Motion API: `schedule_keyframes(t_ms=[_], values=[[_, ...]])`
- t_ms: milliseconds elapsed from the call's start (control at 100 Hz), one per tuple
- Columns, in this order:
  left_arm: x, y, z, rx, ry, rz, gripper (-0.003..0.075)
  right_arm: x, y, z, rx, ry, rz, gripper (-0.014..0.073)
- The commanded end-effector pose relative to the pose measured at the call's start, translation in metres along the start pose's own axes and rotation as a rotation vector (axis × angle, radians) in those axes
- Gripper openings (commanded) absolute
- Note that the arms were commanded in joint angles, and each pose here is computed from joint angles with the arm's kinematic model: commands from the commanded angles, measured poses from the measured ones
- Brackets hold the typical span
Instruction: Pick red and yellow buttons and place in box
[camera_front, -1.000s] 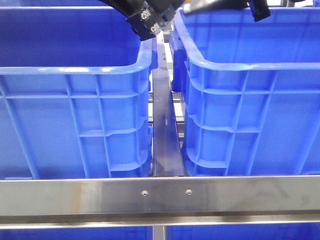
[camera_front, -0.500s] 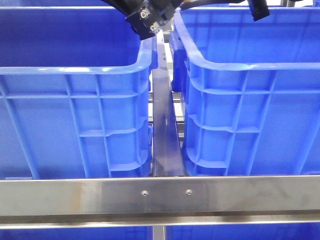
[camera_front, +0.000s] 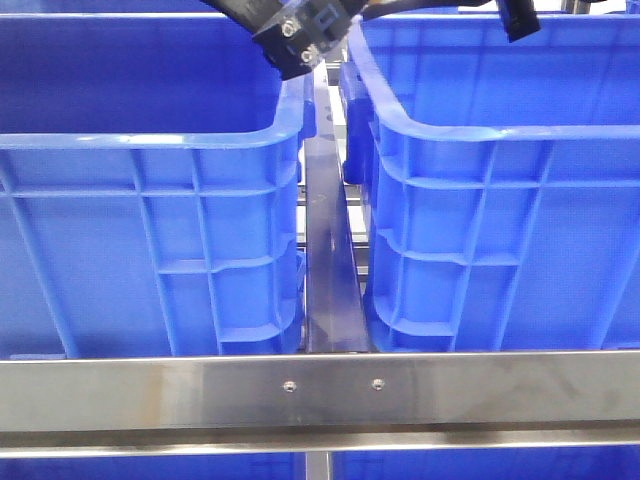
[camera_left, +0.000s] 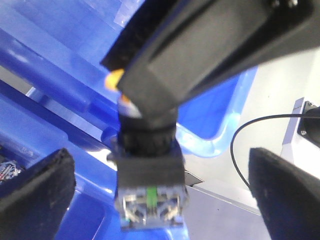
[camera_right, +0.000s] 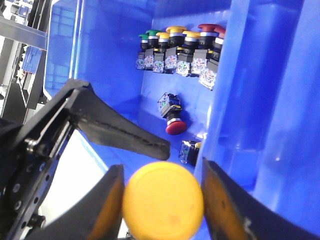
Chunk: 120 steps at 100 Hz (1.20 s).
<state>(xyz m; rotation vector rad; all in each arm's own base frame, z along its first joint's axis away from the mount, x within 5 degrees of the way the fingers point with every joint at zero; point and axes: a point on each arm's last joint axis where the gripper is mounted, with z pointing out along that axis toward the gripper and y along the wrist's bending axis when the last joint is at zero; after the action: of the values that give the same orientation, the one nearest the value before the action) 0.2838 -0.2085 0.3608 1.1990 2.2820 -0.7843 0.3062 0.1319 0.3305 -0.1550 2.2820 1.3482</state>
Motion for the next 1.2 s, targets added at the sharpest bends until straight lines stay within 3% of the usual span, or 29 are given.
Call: schedule_keyframes(t_ms=[0,120,310,770,1190], values=[[-0.011,-0.020,-0.024,0.020,-0.098,0.031,0.0661,-0.013,0.023,-0.023,-0.067,-0.087,-0.035,0.0283],[-0.011,-0.020,-0.023,0.024,-0.092,0.031,0.0661,-0.027,0.023,-0.041,-0.062,-0.139,-0.060,0.0283],[-0.010,-0.020,-0.023,0.025,-0.090,0.031,0.0661,-0.049,0.018,-0.071,0.003,-0.264,-0.192,0.0283],[-0.010,-0.021,-0.023,0.029,-0.085,0.032,0.0661,-0.083,-0.016,-0.095,0.447,-0.552,-0.544,0.0281],[-0.010,-0.021,-0.023,0.029,-0.085,0.032,0.0661,-0.098,-0.070,-0.076,0.639,-0.509,-0.635,0.0281]])
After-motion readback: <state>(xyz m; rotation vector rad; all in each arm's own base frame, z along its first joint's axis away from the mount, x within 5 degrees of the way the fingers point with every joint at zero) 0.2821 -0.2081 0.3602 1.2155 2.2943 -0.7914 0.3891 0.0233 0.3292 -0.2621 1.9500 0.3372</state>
